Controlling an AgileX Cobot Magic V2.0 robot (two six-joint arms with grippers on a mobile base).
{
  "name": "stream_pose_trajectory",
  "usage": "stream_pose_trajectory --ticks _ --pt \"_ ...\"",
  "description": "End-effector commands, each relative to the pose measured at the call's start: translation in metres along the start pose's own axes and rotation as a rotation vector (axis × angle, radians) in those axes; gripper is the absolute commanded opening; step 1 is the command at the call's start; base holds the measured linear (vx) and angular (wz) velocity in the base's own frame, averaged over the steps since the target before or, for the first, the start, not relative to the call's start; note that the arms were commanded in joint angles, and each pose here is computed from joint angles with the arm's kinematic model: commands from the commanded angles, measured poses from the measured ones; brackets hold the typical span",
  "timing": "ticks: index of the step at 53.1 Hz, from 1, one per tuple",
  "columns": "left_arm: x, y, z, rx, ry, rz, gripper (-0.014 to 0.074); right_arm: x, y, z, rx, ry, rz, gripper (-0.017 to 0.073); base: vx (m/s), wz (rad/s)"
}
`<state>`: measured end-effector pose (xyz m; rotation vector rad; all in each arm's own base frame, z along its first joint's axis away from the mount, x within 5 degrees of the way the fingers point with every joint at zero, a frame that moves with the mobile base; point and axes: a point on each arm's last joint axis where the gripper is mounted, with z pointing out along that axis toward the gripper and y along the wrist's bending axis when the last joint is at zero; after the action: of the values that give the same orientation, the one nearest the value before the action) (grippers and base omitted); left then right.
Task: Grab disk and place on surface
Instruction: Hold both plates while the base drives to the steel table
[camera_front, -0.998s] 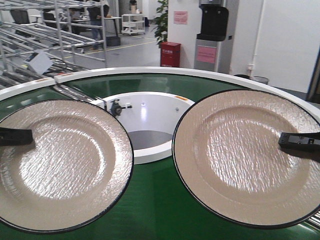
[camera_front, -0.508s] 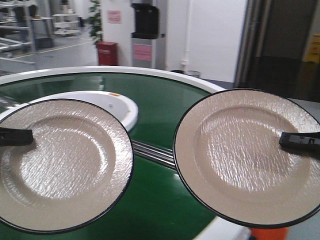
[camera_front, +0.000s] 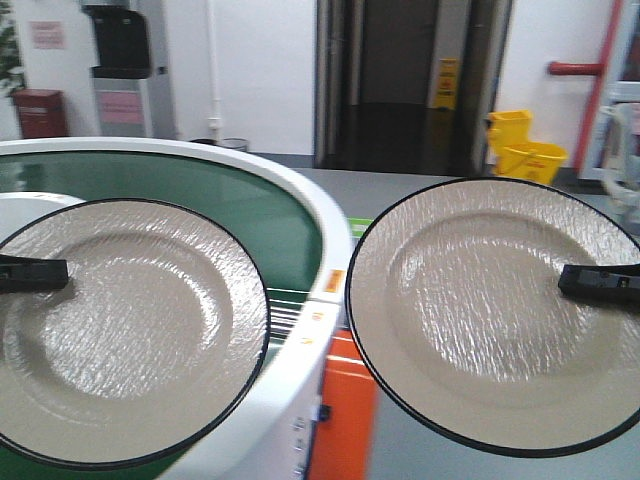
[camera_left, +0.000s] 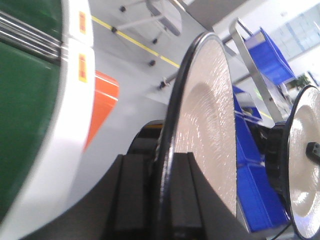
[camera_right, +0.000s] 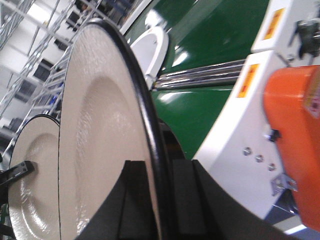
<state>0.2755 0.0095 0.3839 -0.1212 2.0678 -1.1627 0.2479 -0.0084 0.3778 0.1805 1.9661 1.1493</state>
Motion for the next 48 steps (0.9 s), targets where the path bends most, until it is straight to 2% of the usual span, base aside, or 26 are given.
stream_pose_trajectory --ticks 1,48 --pt "-0.0069 -0.0285 -0.0087 0.127 -0.083 -0.014 -0.0008 -0.0098 0.0242 -0.0093 -0.112 -0.092 0.008 -0.0009 -0.14 -0.54" --pt "-0.0069 -0.0285 -0.0087 0.127 -0.083 -0.014 -0.0008 -0.0097 0.0242 -0.0093 -0.111 -0.091 0.008 -0.0009 -0.07 -0.51"
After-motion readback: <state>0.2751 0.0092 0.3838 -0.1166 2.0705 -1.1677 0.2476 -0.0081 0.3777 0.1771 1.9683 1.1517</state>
